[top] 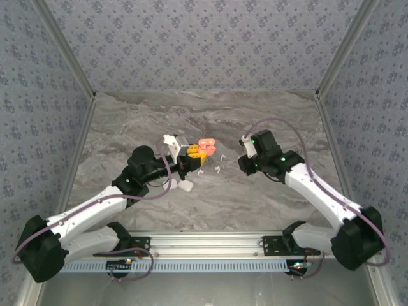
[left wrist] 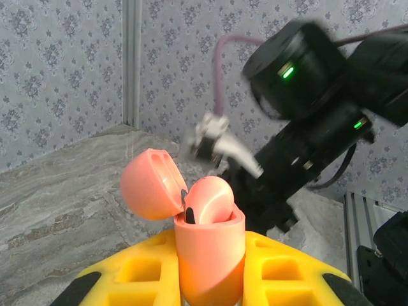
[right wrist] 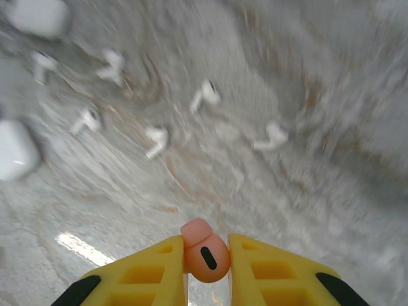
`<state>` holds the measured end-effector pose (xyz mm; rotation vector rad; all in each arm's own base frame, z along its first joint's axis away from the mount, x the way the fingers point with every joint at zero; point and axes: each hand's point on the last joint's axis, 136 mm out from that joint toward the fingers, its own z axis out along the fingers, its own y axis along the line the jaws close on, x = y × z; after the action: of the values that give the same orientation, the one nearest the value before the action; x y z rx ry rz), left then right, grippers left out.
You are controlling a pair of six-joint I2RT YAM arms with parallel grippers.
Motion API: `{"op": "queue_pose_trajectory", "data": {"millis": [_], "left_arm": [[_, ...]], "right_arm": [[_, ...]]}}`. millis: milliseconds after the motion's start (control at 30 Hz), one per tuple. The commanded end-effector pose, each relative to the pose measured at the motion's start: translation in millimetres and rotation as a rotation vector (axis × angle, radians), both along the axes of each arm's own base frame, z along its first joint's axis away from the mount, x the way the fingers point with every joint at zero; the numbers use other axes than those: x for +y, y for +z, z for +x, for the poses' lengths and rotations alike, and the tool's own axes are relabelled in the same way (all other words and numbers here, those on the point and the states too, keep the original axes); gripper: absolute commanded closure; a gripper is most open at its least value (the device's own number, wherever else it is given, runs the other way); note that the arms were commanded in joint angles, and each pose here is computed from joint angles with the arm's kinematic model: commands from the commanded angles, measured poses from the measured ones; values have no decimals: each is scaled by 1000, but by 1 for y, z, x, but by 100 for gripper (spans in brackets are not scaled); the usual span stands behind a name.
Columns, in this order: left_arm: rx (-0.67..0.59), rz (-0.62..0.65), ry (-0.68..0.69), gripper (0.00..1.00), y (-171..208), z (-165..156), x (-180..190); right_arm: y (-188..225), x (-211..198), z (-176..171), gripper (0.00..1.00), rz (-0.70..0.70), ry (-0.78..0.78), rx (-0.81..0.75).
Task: Insert wireless bluetooth earbuds into charging case
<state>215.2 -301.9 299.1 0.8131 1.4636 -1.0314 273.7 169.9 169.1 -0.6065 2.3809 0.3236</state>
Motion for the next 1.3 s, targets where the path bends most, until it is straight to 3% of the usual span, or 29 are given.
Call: {"op": "queue_pose_trajectory", "data": {"millis": [0, 233, 433, 733, 1267], "left_arm": [[-34, -44, -37, 100, 13, -4, -5], [-19, -49, -114, 100, 14, -10, -15], [-16, -48, -144, 100, 14, -13, -18], [-13, -45, -154, 100, 13, -15, -18], [-26, -38, -145, 100, 15, -15, -17]], "right_arm": [[56, 6, -4, 78, -23, 127, -206], [146, 30, -25, 78, -5, 325, -515], [176, 56, -35, 78, -30, 457, -626], [173, 80, -38, 78, -52, 556, -613], [143, 84, -42, 78, -82, 598, -525]]}}
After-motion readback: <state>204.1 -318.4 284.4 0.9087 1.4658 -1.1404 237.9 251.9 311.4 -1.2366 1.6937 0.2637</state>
